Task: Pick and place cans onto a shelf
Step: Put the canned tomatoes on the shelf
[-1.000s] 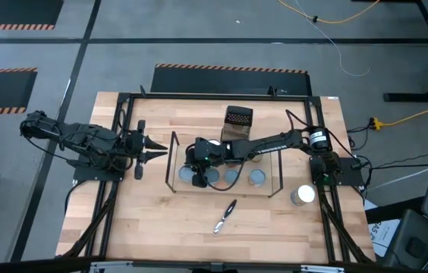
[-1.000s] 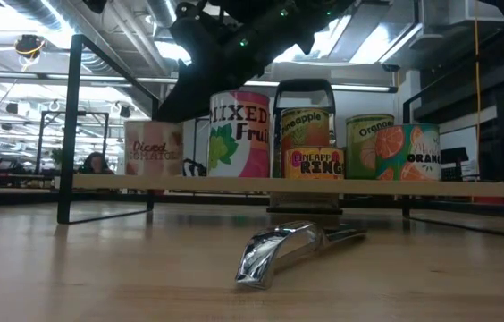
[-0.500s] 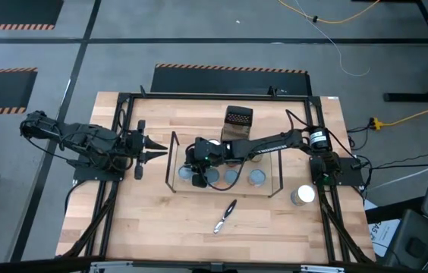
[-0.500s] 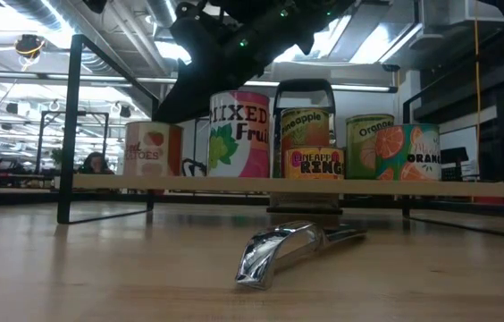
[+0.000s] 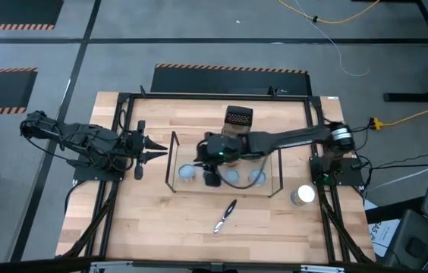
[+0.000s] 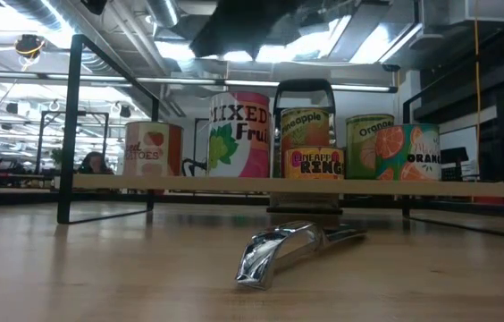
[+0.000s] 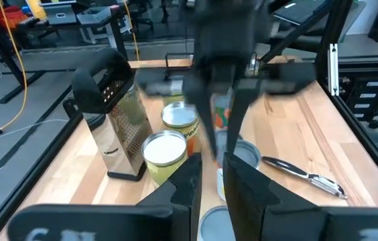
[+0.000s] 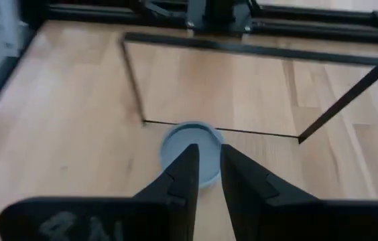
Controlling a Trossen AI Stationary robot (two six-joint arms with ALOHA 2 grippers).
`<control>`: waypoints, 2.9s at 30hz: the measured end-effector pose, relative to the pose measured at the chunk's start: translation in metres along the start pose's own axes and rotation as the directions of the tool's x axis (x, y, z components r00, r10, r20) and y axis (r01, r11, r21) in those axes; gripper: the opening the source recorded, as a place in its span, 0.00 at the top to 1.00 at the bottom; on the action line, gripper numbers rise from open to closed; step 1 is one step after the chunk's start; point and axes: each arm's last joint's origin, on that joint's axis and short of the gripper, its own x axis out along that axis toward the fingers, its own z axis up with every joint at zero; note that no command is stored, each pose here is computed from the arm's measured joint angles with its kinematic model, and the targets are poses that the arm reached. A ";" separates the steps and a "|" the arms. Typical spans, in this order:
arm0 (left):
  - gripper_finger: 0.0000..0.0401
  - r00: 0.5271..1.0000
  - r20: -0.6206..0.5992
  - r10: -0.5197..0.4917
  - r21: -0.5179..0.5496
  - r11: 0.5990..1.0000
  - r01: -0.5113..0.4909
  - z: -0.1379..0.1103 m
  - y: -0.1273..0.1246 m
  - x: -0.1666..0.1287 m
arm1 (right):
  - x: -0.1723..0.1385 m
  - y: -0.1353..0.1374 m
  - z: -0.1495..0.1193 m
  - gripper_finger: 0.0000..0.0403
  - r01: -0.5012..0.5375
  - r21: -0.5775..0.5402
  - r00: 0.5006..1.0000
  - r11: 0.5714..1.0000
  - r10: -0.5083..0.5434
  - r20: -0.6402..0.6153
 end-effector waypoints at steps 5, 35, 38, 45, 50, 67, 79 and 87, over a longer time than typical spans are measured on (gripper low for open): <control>0.86 1.000 0.001 0.000 0.000 1.000 0.000 0.000 0.000 0.000 | -0.053 0.017 0.003 0.83 -0.058 0.030 0.993 0.998 0.061 -0.102; 0.86 1.000 0.002 0.000 -0.002 1.000 0.000 0.000 0.000 0.000 | -0.207 0.177 -0.124 0.83 0.310 0.275 0.715 0.910 -0.033 -0.698; 0.86 1.000 0.002 0.000 -0.003 1.000 0.000 0.000 0.000 0.000 | -0.207 0.182 -0.144 0.83 0.370 0.252 0.681 0.894 -0.077 -0.728; 0.86 1.000 0.002 0.000 -0.027 1.000 0.000 0.000 0.000 0.000 | -0.203 0.176 -0.176 0.83 0.458 0.160 0.598 0.875 -0.170 -0.783; 0.86 1.000 0.002 0.000 -0.030 1.000 0.000 0.000 0.000 0.000 | -0.200 0.168 -0.193 0.83 0.473 0.135 0.566 0.870 -0.183 -0.804; 0.86 1.000 0.002 0.000 -0.030 1.000 0.000 0.000 0.000 0.000 | -0.196 0.160 -0.209 0.83 0.449 0.176 0.587 0.876 -0.140 -0.798; 0.86 1.000 0.002 0.000 -0.030 1.000 0.000 0.000 0.000 0.000 | -0.196 0.159 -0.209 0.83 0.453 0.164 0.596 0.876 -0.161 -0.786; 0.86 1.000 0.002 0.000 -0.030 1.000 0.000 0.000 0.000 0.000 | -0.196 0.159 -0.209 0.83 0.453 0.163 0.597 0.876 -0.163 -0.786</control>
